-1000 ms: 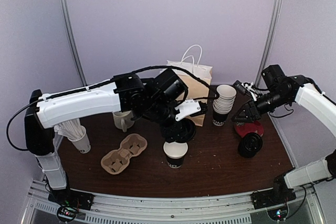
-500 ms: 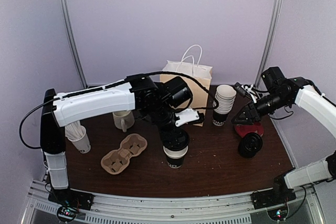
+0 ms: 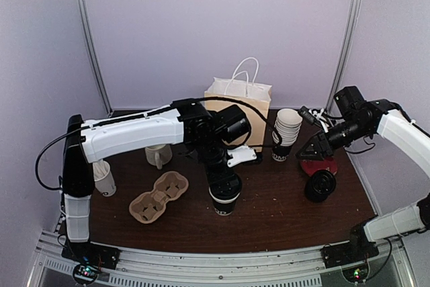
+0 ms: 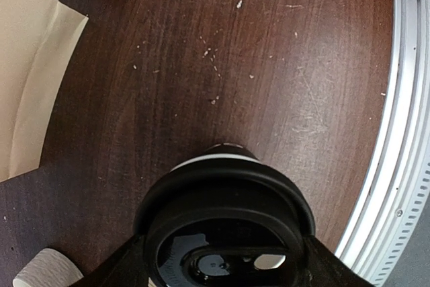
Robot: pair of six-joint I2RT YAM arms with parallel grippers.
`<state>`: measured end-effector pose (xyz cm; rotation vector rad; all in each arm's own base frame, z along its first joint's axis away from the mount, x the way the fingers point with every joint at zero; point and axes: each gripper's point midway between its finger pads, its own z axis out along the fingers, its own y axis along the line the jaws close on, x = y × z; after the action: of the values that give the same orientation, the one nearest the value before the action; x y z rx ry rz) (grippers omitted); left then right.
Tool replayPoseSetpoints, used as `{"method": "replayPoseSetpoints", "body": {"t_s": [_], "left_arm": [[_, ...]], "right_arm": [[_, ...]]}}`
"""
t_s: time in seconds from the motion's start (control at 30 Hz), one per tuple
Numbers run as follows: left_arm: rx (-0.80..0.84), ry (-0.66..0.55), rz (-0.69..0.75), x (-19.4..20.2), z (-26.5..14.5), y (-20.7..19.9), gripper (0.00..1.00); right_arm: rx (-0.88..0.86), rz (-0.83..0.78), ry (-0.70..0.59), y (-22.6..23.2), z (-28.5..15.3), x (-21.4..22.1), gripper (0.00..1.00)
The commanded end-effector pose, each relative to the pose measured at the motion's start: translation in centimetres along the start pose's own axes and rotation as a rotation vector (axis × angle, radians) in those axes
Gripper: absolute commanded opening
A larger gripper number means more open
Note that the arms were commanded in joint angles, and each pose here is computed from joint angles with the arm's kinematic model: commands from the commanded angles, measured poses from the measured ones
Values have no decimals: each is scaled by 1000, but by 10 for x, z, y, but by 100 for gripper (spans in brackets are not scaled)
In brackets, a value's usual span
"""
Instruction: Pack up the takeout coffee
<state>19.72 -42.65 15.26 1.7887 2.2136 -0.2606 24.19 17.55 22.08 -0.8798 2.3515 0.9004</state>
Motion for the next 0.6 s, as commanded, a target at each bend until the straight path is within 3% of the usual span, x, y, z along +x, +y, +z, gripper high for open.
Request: {"method": "replayPoseSetpoints", "body": {"t_s": [0.0, 0.57], "left_arm": [[-4, -1, -18, -4, 0, 6, 76], [3, 45, -20, 3, 12, 7, 76]], "right_arm": [[-6, -20, -21, 2, -2, -1, 55], [-15, -17, -17, 2, 1, 1, 55]]}}
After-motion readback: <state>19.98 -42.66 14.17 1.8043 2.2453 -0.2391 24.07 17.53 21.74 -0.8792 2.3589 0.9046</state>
